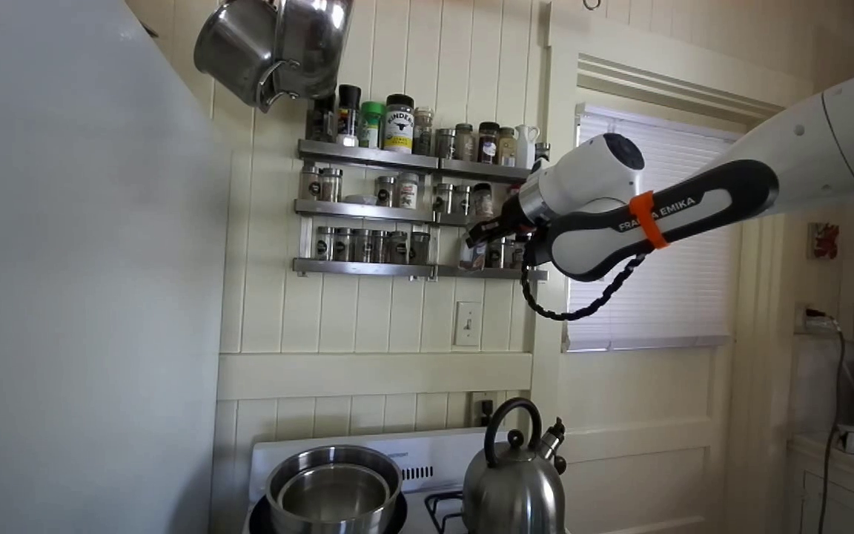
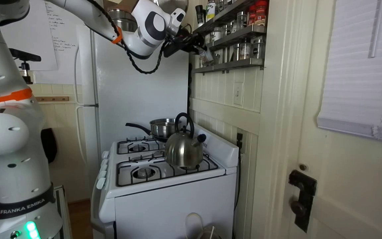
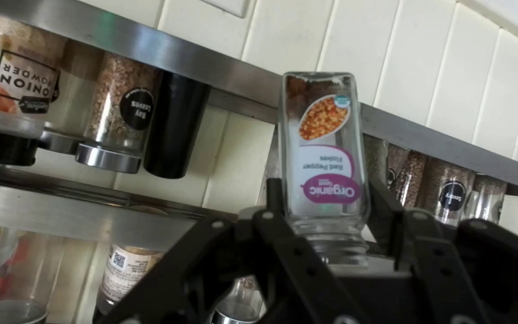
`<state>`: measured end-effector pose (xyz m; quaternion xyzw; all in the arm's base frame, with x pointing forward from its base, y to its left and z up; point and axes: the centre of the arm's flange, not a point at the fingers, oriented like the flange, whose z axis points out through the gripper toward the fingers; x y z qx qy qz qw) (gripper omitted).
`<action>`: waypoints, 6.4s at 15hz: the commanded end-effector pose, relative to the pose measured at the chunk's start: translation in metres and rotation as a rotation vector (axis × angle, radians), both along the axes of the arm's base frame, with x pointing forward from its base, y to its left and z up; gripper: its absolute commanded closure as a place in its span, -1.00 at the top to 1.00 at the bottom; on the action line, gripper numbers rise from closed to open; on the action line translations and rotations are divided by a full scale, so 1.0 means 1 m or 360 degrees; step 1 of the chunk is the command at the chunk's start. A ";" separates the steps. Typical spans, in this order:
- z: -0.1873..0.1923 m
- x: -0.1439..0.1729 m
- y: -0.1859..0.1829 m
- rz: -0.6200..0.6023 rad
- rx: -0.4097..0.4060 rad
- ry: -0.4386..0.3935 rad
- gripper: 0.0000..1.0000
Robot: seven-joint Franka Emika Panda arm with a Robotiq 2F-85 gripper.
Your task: Pour some spice into the silver bowl
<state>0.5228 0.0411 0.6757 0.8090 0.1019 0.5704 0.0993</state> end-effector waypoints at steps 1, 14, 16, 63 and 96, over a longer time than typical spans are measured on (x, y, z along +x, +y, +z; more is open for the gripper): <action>0.007 0.020 -0.001 -0.0034 -0.0033 -0.0103 -0.53; 0.009 0.041 -0.008 -0.0074 -0.0027 -0.0284 -0.53; 0.006 0.041 -0.005 -0.0075 0.0002 -0.0279 -0.53; -0.024 0.076 -0.024 -0.0180 0.0017 -0.0245 -0.53; -0.037 0.111 -0.043 -0.0355 0.0073 -0.0138 -0.53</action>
